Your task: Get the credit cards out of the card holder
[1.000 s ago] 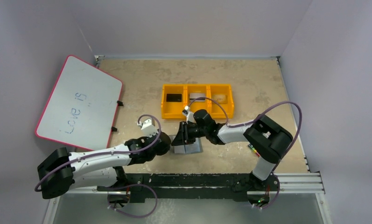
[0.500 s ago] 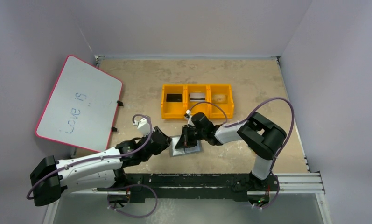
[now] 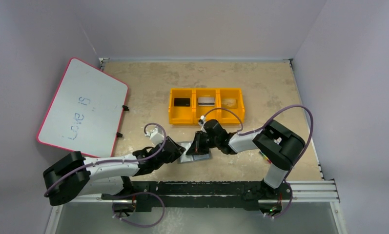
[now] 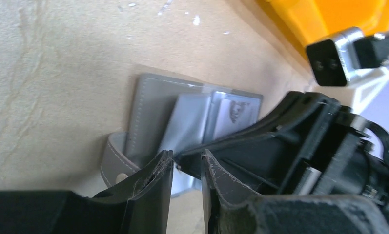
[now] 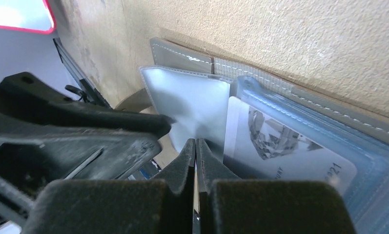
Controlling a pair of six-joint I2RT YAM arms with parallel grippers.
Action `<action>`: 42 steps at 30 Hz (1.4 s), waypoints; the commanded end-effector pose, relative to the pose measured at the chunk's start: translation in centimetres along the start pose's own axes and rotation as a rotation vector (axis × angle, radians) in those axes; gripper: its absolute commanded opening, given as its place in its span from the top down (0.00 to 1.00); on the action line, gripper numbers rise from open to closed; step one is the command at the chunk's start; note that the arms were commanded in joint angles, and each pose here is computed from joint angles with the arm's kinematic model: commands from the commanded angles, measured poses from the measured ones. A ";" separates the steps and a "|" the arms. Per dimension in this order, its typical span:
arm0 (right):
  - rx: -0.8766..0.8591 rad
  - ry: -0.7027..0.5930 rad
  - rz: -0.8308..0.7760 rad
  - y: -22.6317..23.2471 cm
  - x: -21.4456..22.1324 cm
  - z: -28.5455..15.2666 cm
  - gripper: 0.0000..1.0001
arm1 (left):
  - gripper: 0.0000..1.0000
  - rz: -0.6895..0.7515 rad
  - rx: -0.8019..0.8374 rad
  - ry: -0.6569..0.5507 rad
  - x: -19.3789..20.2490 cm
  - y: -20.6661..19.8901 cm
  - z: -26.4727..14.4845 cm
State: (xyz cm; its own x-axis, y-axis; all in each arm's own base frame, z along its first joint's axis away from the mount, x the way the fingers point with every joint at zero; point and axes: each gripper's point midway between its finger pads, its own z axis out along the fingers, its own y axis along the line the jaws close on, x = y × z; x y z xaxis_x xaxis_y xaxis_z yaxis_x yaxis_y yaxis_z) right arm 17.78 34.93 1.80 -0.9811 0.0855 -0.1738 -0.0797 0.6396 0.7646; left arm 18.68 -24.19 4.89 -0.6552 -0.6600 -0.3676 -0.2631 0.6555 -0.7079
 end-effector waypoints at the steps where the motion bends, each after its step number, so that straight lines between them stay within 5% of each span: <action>1: -0.038 -0.031 0.001 1.4 -0.6 -0.8 1.00 | 0.74 -0.077 0.040 0.014 0.3 -1.0 0.9; 11: 0.173 -0.249 -0.010 -0.3 -3.5 -6.1 1.00 | 0.74 0.039 -0.089 0.022 0.8 0.3 2.7; 17: 0.325 -0.213 -0.024 -4.0 -2.8 -6.2 1.00 | 0.72 0.183 -0.112 0.031 0.6 -1.5 3.0; 24: 0.385 -0.217 -0.055 -5.3 -2.9 -6.6 0.92 | 0.69 0.182 -0.011 0.100 2.2 -3.7 3.5; 42: 0.381 -0.221 -0.062 -5.4 -3.1 -7.5 0.79 | 0.68 0.205 -0.074 0.157 3.7 -1.3 4.3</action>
State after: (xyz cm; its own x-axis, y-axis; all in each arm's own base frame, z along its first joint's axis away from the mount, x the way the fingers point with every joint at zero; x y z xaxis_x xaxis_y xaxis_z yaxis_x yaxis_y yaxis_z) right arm 20.11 26.72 3.07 -0.9148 0.1904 -0.3562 -0.0219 0.8572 0.5145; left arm 19.89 -29.38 2.76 -0.7828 -0.4877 -0.3864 -0.1754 0.7688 -0.6150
